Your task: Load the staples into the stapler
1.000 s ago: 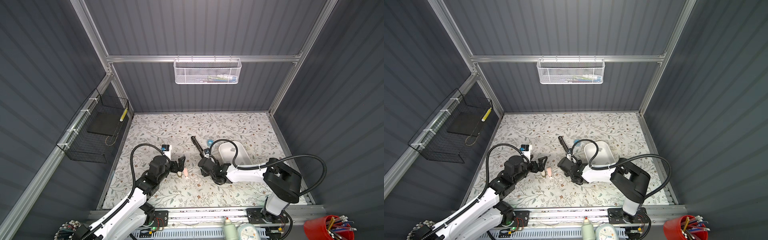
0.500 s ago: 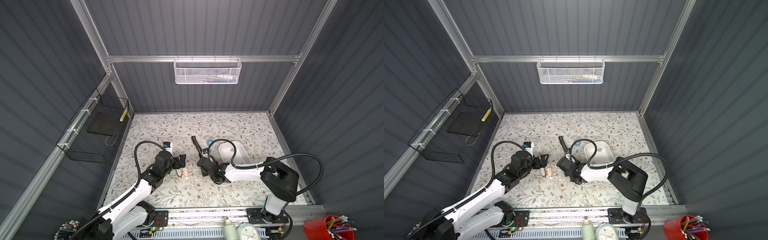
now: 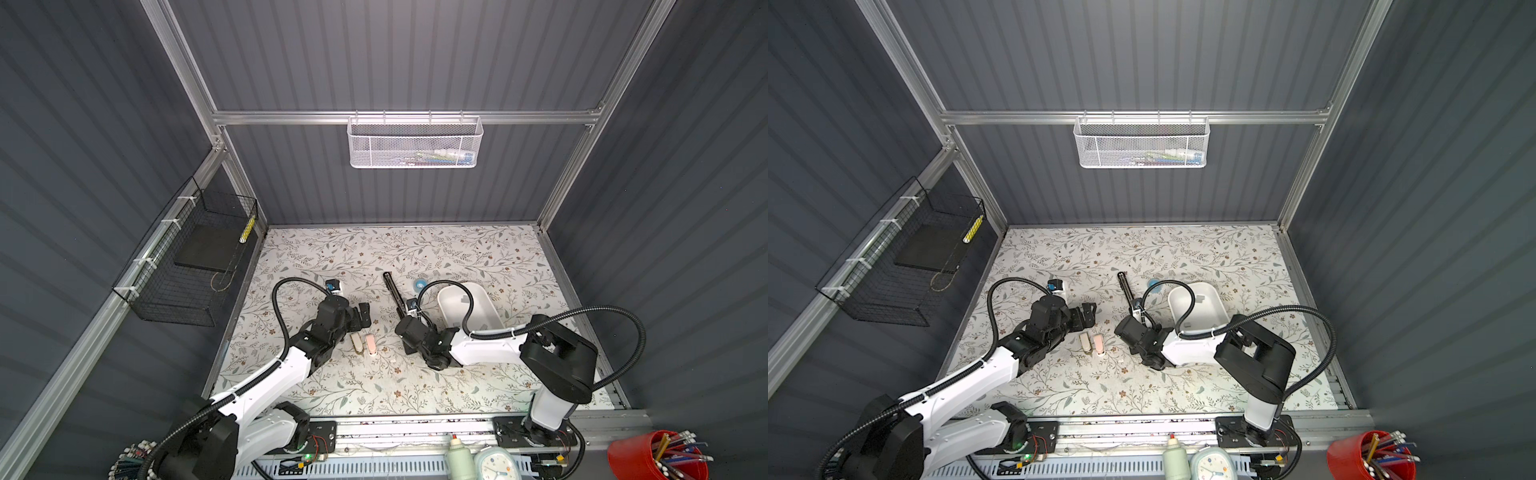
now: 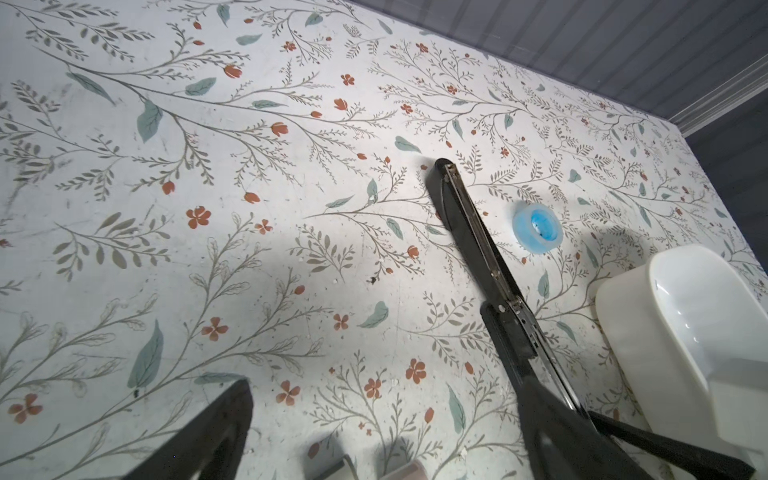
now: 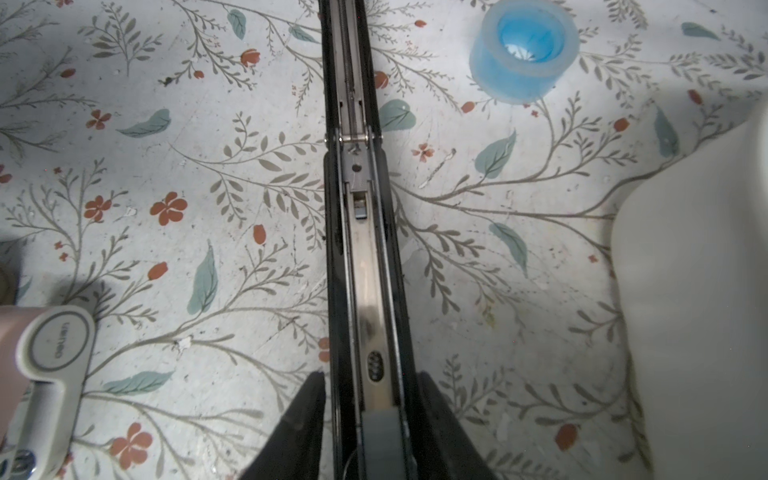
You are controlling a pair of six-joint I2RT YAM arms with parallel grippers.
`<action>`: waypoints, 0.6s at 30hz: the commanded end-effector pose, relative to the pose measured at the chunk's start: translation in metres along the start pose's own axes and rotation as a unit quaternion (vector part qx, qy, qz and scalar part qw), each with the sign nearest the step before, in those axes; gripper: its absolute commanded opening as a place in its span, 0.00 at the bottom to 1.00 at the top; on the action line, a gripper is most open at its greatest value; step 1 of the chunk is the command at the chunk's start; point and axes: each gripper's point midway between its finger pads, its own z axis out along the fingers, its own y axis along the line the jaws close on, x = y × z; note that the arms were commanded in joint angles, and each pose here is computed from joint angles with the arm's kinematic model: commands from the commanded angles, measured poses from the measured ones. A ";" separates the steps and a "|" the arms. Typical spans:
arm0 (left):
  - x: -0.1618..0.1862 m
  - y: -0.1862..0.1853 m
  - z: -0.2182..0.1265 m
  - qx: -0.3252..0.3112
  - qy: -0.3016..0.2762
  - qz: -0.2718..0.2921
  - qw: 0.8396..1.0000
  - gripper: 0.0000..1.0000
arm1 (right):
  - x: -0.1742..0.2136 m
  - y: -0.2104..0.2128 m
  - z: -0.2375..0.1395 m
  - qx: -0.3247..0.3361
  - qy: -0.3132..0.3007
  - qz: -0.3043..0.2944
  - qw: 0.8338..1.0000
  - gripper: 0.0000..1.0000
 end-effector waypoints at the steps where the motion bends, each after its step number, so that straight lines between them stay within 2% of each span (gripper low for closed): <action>1: 0.000 -0.013 0.001 0.031 0.013 0.006 0.999 1.00 | 0.009 -0.004 0.004 0.004 0.010 0.006 1.000 0.37; 7: 0.007 -0.018 0.012 0.045 0.023 0.000 0.999 1.00 | 0.008 0.008 0.002 -0.033 0.005 0.019 0.999 0.23; 18: 0.017 -0.021 0.036 0.044 0.051 -0.008 0.998 1.00 | 0.004 0.038 -0.009 -0.124 0.001 0.037 0.992 0.14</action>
